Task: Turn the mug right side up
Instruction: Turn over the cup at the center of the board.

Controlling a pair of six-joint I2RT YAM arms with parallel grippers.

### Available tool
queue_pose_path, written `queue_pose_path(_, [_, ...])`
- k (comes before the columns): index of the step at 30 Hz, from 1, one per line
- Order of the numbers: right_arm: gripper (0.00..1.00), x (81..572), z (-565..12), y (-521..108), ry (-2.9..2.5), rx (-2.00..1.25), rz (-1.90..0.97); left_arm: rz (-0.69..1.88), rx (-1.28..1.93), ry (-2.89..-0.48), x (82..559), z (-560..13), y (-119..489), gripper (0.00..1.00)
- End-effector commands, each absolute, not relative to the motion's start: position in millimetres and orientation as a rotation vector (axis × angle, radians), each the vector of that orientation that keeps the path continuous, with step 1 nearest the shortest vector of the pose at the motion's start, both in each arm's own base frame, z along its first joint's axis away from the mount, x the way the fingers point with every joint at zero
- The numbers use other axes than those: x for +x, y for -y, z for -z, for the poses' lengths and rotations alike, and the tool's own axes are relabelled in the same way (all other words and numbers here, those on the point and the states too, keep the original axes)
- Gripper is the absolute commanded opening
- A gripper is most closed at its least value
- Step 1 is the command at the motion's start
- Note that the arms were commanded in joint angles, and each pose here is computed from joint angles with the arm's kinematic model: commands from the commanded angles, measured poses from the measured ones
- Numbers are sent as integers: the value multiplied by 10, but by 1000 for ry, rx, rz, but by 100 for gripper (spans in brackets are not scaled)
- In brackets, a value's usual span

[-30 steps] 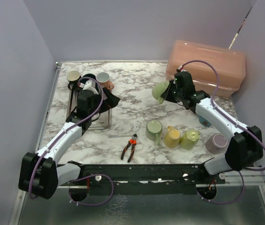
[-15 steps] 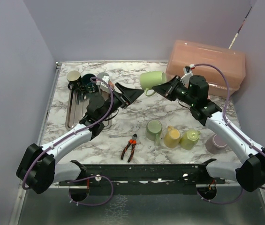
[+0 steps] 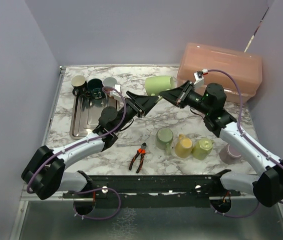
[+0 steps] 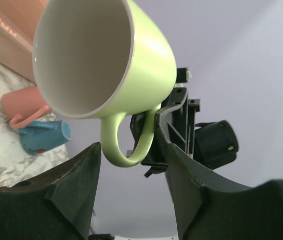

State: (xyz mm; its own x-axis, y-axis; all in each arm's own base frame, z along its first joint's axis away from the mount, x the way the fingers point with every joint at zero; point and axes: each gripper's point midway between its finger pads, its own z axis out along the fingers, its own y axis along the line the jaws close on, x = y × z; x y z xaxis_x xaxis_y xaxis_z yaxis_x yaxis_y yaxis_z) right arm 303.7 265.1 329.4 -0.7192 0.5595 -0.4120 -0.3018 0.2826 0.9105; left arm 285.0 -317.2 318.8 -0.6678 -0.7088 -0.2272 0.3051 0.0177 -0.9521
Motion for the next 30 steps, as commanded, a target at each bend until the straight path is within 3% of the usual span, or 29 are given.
queue_pose_path(1, [1, 2844, -3786, -2673, -1670, 110, -1638, 1863, -588, -1424, 2890, -3374, 3053, 55])
queue_pose_path(8, [1, 2823, -3752, -2723, -1678, 89, -1681, 1976, -766, -1364, 2963, -3297, 3004, 47])
queue_pose_path(19, [1, 2856, -3486, -2755, -1756, 81, -1644, 2216, -773, -1206, 3028, -3415, 3120, 32])
queue_pose_path(26, [1, 2865, -3357, -2726, -1794, 90, -1594, 2295, -750, -1129, 3080, -3494, 3170, 15])
queue_pose_path(30, [1, 2876, -3322, -2706, -1809, 98, -1566, 2274, -731, -1129, 3090, -3488, 3175, 0])
